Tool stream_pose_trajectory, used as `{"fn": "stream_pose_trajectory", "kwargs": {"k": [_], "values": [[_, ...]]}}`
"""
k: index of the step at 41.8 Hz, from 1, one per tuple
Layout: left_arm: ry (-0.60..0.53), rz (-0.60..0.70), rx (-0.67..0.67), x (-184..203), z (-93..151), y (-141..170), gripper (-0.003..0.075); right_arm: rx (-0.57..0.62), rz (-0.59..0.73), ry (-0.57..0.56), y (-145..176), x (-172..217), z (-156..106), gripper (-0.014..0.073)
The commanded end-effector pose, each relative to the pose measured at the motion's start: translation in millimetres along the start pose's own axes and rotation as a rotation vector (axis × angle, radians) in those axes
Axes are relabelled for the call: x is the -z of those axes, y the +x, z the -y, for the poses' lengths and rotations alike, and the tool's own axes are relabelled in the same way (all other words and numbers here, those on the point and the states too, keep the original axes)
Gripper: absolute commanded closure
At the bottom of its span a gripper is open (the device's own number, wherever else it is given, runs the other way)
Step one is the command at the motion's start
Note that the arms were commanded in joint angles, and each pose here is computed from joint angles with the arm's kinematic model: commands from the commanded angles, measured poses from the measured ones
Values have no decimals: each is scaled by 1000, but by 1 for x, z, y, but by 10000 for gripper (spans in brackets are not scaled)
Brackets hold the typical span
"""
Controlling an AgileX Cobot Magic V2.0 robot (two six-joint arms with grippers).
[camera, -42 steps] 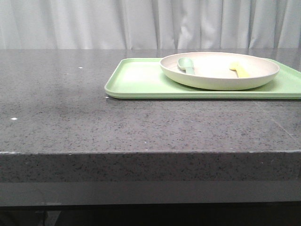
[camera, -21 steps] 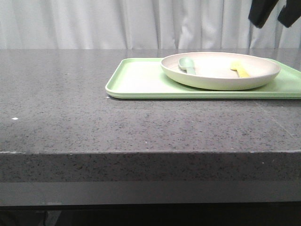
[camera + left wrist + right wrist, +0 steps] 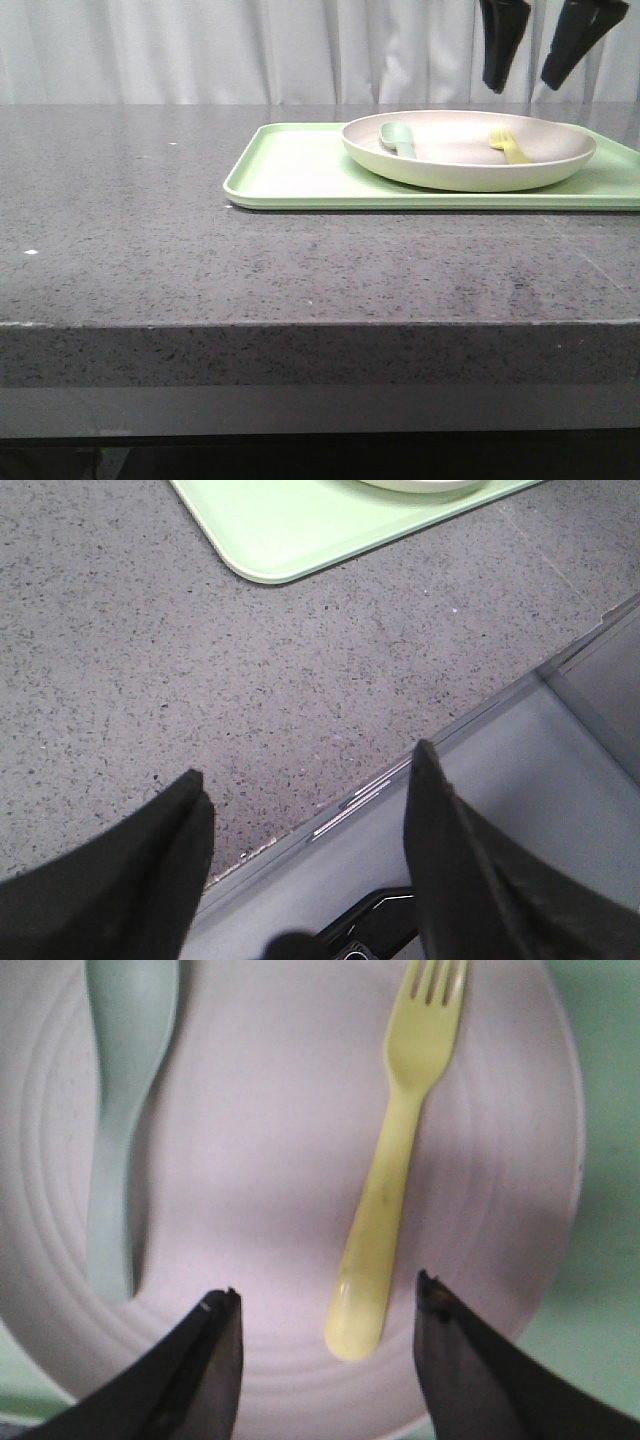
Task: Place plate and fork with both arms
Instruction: 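Lower the right gripper over the yellow fork on the plate, then grasp the yellow fork with the right gripper and lift it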
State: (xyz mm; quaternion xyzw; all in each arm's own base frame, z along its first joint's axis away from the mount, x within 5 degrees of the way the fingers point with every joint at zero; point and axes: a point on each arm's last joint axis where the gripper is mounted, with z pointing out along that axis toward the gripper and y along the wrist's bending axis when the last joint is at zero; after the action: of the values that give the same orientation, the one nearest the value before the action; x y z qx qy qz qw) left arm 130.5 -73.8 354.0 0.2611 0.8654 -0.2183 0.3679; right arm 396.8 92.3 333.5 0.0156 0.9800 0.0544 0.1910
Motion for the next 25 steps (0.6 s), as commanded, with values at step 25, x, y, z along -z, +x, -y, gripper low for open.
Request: {"fn": "stream_pose_trajectory", "kwargs": {"k": [25], "values": [[2, 81, 8, 7, 2, -10, 300, -76, -85, 30, -23, -30, 18, 184]]}}
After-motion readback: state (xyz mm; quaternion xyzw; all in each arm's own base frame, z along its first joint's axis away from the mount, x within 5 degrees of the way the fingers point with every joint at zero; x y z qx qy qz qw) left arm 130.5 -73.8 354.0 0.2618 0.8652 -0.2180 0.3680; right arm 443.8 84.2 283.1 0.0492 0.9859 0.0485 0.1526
